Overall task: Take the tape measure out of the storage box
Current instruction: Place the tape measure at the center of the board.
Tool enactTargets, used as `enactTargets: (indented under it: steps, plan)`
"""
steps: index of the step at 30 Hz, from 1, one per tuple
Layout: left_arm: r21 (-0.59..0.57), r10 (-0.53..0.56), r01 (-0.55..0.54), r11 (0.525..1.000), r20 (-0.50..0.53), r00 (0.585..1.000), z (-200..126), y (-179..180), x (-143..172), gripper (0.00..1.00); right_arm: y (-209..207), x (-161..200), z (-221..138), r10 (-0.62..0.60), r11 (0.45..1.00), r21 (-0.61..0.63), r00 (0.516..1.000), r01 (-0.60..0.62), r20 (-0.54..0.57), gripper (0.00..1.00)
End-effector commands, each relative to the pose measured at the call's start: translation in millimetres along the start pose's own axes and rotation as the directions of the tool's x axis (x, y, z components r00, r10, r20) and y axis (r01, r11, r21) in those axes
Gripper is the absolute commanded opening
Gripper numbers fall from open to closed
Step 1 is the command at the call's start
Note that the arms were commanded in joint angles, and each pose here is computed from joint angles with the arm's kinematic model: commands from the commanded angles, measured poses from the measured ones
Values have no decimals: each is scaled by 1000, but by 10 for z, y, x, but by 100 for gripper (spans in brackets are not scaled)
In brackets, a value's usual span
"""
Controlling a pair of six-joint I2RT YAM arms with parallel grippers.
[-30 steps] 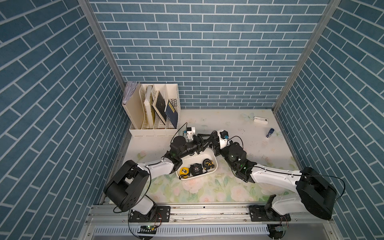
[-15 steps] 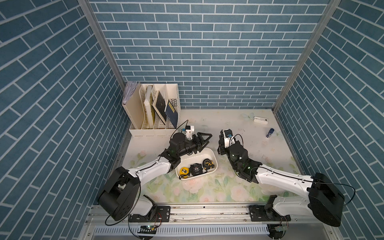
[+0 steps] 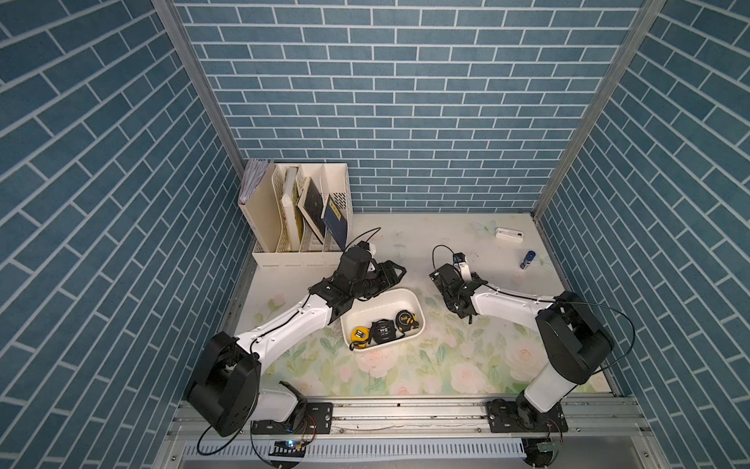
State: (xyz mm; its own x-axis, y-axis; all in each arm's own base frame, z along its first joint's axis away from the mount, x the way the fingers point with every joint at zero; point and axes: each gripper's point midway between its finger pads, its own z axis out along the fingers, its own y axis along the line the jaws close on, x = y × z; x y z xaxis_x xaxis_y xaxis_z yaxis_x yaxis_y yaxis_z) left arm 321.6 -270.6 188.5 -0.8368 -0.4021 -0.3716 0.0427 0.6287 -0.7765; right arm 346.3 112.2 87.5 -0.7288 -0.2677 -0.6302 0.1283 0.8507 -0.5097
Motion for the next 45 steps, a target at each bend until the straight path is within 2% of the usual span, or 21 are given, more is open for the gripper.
enactTargets:
  steps: [1, 9, 16, 25, 28, 31, 33, 38, 45]
  plan:
    - [-137, 41, -39, 990, 16, 999, -56, 271, -31, 70, -136, 75, 34, 60, 997, 49, 997, -58, -55, 0]
    - [-222, 49, -30, 975, 81, 996, -187, 392, -170, 70, -282, 322, 361, 35, 987, 161, 984, -7, -173, 0]
    - [-249, 58, -29, 968, 110, 992, -259, 406, -247, 70, -518, 463, 657, 96, 972, 233, 963, -36, -251, 0]
    - [-267, 65, -35, 963, 106, 992, -237, 425, -268, 70, -356, 487, 749, 111, 987, 141, 951, -72, -289, 2]
    - [-276, 68, -35, 960, 110, 992, -241, 431, -283, 70, -317, 506, 747, 98, 991, 118, 950, -66, -297, 17]
    - [-272, 63, -32, 962, 104, 993, -221, 431, -276, 69, -342, 510, 739, 99, 990, 126, 952, -65, -290, 43]
    - [-271, 60, -31, 962, 99, 993, -211, 439, -262, 68, -360, 510, 741, 99, 989, 135, 953, -62, -287, 55]
    - [-260, 53, -27, 965, 92, 994, -198, 424, -244, 68, -368, 543, 745, 95, 988, 143, 952, -54, -291, 71]
    - [-264, 55, -28, 964, 93, 994, -206, 426, -250, 68, -389, 464, 648, 109, 990, 116, 961, -81, -254, 83]
